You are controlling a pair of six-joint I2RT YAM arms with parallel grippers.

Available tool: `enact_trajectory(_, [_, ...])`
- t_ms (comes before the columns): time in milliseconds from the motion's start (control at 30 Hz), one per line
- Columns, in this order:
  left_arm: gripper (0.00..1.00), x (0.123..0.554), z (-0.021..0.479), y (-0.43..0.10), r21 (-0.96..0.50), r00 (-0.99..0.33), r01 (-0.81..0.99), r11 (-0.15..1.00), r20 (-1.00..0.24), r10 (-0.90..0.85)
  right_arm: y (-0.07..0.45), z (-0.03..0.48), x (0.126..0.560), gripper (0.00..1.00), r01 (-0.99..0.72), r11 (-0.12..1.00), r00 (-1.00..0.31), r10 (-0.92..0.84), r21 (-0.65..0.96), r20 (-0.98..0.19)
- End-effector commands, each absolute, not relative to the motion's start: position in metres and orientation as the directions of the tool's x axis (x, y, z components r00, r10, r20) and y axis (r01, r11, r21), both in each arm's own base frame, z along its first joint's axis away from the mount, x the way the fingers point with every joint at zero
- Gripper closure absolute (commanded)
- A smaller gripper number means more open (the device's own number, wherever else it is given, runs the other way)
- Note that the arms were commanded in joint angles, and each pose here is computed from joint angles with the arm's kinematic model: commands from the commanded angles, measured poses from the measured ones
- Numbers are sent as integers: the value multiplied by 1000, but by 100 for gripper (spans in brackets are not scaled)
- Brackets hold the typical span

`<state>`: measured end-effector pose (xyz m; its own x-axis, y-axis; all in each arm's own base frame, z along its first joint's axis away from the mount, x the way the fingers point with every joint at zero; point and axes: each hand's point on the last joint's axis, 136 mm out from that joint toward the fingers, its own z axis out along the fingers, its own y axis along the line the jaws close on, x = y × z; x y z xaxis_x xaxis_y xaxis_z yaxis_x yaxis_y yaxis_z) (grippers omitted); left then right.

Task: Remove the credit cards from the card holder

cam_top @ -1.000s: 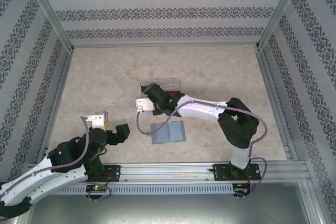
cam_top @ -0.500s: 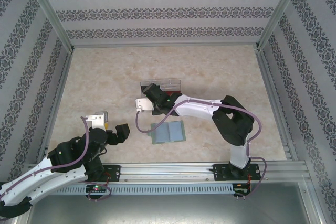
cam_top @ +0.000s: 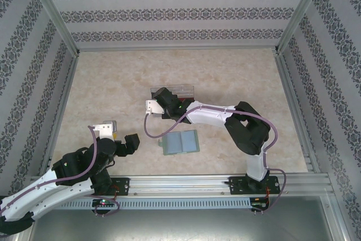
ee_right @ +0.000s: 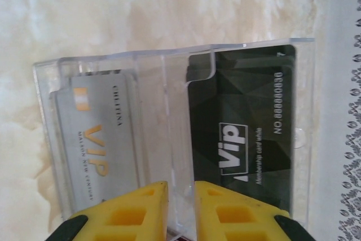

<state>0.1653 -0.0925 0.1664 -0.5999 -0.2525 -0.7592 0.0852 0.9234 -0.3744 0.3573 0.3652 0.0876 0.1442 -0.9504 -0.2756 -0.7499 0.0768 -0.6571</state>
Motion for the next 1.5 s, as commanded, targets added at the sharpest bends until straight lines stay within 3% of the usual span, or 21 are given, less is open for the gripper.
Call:
enact_trajectory(0, [0,165,164,-86,-351,-593,69,934,-767,-245,363,101,371,79,-714,160,96,-942,-682,-321])
enact_trajectory(133, [0,165,163,-86,-354,-594,71,932,-766,-246,359,122,364,80,-708,254,58,-909,-659,-412])
enact_trajectory(300, [0,166,162,-93,-372,-603,86,924,-758,-249,345,156,351,81,-680,480,-84,-802,-554,-592])
enact_trajectory(433, [0,167,160,-109,-401,-623,117,908,-742,-247,325,171,333,81,-632,691,-264,-618,-351,-741])
enact_trajectory(567, [0,171,157,-128,-410,-655,136,902,-720,-228,300,167,309,80,-562,818,-445,-425,-123,-789])
enact_trajectory(767, [6,179,150,-166,-447,-715,159,880,-667,-209,262,146,272,79,-470,864,-620,-180,178,-764])
enact_trajectory(933, [21,186,138,-203,-478,-773,174,861,-608,-181,237,111,245,72,-380,855,-742,-54,353,-668])
enact_trajectory(1333, [46,192,103,-250,-468,-849,125,875,-507,-150,222,49,205,76,-259,823,-857,45,505,-514])
enact_trajectory(1467, [48,191,96,-262,-458,-861,126,880,-491,-132,220,40,200,77,-245,821,-868,52,516,-495])
